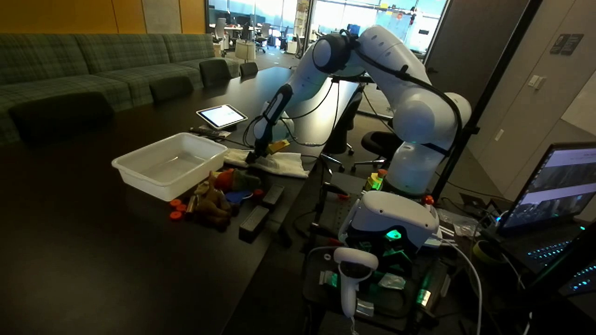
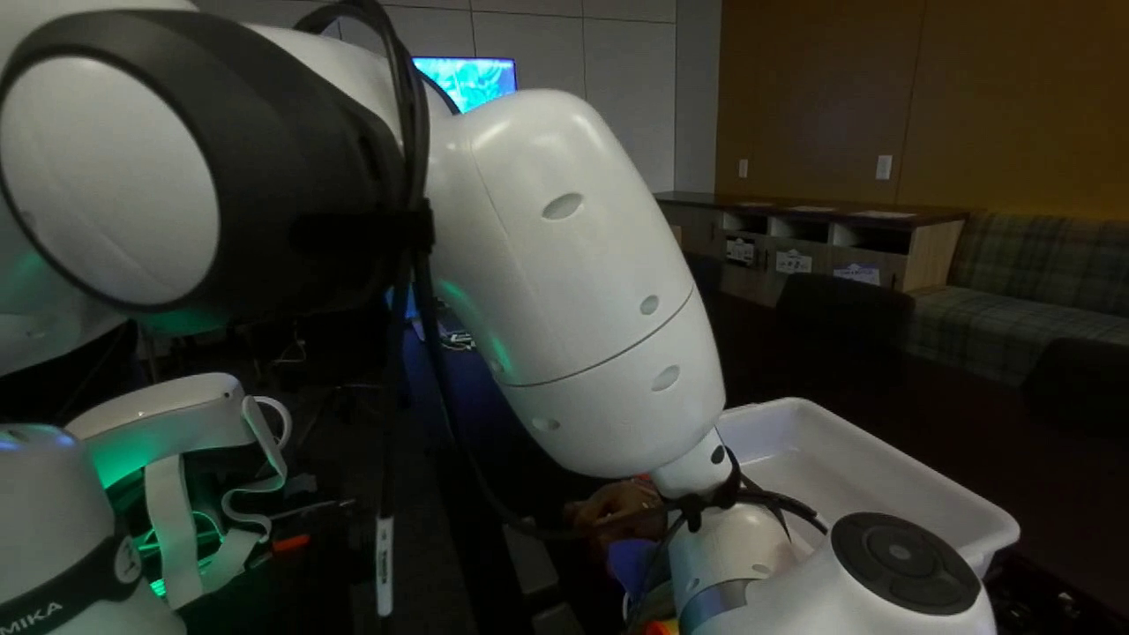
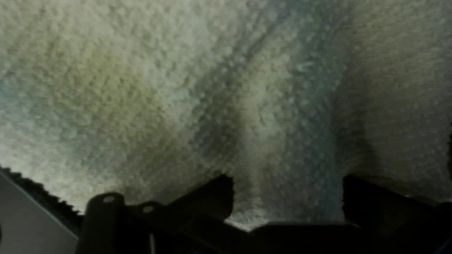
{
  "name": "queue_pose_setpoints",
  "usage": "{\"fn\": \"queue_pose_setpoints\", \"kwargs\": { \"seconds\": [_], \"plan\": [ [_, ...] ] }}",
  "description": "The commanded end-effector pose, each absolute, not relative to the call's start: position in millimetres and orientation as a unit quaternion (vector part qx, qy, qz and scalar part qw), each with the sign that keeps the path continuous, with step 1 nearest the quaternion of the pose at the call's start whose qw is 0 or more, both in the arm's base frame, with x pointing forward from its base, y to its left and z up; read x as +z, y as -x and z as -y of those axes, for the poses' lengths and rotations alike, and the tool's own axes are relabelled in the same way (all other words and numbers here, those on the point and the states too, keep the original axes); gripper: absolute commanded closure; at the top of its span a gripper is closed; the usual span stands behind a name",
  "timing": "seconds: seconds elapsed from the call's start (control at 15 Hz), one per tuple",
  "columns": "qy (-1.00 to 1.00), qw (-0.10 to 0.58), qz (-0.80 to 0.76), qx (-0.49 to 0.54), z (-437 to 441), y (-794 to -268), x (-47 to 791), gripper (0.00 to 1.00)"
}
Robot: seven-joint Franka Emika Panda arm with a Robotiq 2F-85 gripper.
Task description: Use the towel sweep the things on the table to the left and then put the towel in the white bin
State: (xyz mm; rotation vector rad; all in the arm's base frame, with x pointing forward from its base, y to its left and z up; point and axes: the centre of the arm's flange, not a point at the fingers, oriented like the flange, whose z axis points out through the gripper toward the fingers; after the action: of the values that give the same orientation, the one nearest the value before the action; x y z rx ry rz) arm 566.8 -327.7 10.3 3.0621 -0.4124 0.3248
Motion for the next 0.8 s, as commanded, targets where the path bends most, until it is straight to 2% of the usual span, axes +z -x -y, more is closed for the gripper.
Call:
{"fn": "queue_pose_setpoints", "kwargs": {
  "seconds": [0.0, 0.53, 0.73],
  "plan": [
    [-0.989, 0.008, 0.126, 0.076, 325.6, -568.6, 10.0, 0.43],
    [-0.995, -0.017, 0.082, 0.055, 321.2, -531.4, 71.3, 0.96],
    [-0.995, -0.025, 0.07, 0.06, 325.9, -512.5, 102.7, 0.93]
  ]
}}
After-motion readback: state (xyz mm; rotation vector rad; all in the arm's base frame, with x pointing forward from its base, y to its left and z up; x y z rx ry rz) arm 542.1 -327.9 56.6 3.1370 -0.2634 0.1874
